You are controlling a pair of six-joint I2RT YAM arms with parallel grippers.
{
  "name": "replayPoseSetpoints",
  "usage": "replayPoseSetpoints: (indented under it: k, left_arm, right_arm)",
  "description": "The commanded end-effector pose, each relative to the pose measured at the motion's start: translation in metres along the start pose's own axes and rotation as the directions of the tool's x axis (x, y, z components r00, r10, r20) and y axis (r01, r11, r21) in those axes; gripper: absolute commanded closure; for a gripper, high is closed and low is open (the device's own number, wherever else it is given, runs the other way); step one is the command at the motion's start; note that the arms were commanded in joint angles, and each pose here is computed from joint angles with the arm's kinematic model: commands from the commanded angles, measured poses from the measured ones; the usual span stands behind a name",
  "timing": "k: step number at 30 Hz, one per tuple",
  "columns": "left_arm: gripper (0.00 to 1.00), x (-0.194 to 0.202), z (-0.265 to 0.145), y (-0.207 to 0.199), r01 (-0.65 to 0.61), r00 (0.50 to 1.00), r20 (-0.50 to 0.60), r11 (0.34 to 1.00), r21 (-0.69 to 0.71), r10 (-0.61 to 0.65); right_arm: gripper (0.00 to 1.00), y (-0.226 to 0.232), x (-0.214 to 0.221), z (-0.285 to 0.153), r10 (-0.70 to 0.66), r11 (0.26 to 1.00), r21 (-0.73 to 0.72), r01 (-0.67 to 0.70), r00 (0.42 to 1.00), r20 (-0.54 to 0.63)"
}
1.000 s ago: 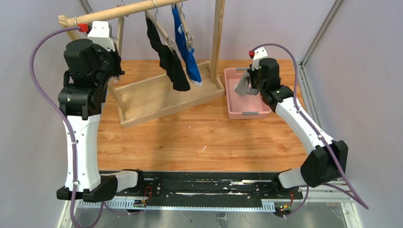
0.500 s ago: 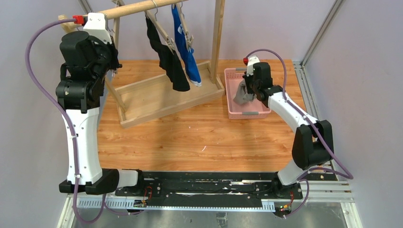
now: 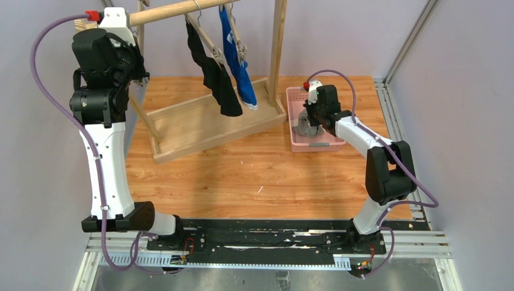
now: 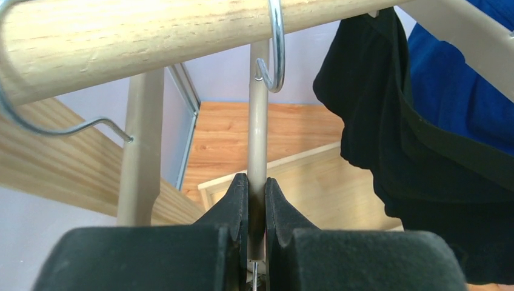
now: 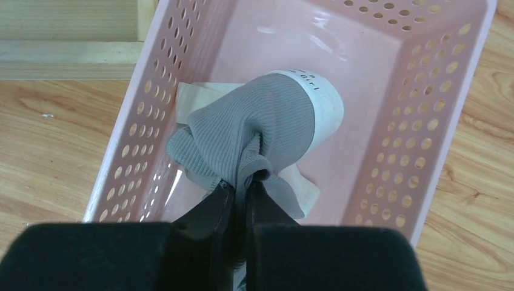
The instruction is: Remove the underwear clipped to the hanger
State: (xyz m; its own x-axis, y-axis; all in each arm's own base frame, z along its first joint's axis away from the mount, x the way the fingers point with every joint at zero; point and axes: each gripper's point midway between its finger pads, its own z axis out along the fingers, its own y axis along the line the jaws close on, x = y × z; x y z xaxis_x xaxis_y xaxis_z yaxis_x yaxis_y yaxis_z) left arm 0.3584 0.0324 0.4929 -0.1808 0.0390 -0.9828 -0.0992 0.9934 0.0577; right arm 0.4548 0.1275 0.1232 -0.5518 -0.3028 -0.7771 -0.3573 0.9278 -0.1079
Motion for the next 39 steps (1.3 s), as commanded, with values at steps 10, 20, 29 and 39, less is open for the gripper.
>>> replayPoseSetpoints:
  k: [10,20,29,39]
  left_arm:
    - [1.00,0.015,0.028,0.001,0.015,0.999,-0.034,0.999,0.034,-0.014]
    - [0.83,0.006,0.018,0.006,0.038,0.999,0.017,0.999,0.011,-0.039]
    - [0.59,-0.005,0.002,0.009,0.051,0.997,0.062,0.999,-0.004,-0.050]
    - [0.53,-0.032,-0.036,0.014,0.054,0.985,0.163,0.998,-0.024,-0.050]
  right_arm:
    - [0.99,0.003,0.019,0.011,0.012,0.999,-0.031,-0.014,0.999,-0.052]
    - [0.99,-0.001,0.026,0.015,0.012,1.000,-0.007,-0.013,0.997,-0.077]
    - [0.95,0.004,0.026,0.015,0.027,0.999,-0.026,-0.029,0.996,-0.080]
    - [0.35,-0.004,0.020,0.008,0.029,1.000,0.011,-0.028,0.998,-0.064]
